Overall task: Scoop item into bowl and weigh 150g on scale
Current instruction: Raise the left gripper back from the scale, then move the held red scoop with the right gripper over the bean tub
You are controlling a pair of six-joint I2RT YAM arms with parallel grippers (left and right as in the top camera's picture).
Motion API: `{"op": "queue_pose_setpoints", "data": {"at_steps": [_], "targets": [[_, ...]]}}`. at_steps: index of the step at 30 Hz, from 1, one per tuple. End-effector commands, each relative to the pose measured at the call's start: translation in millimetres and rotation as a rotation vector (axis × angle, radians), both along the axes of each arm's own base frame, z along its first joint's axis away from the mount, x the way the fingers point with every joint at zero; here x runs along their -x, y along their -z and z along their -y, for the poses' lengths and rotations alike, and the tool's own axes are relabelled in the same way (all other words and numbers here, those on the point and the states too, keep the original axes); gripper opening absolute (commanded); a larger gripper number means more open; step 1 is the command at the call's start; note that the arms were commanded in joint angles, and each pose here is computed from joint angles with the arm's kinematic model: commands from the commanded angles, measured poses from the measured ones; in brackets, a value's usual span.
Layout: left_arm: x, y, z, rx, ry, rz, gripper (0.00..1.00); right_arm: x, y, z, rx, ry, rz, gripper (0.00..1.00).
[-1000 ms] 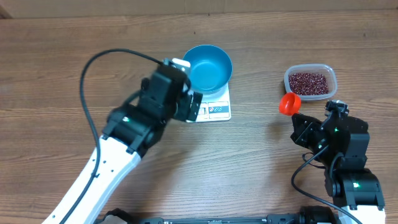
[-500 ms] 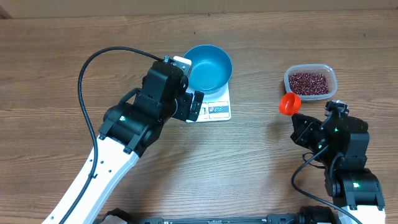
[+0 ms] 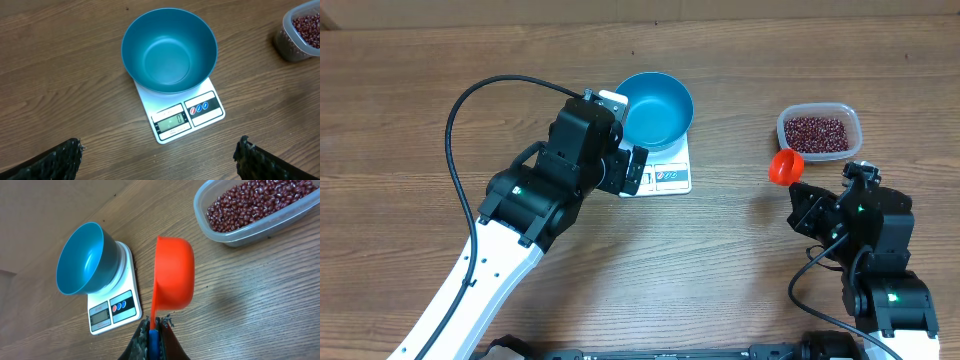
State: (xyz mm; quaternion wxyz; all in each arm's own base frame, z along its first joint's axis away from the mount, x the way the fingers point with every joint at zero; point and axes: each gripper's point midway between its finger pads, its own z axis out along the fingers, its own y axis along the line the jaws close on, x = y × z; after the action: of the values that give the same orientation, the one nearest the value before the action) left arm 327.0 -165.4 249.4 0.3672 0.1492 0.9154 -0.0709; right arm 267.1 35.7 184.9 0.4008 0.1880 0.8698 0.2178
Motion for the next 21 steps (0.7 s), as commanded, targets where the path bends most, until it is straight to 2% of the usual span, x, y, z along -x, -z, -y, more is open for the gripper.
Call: {"op": "queue_pose_setpoints", "data": {"at_steps": [1,21], "targets": [[0.6,-13.2,1.3,0.012,0.02,0.029,1.0,-3.2,-15.3,3.0,0.015,0.005,0.043,0.04],[0.7,-13.2,1.3,0.012,0.02,0.029,0.99,-4.3,-17.3,5.6,0.047,0.0,0.038,0.04]]}}
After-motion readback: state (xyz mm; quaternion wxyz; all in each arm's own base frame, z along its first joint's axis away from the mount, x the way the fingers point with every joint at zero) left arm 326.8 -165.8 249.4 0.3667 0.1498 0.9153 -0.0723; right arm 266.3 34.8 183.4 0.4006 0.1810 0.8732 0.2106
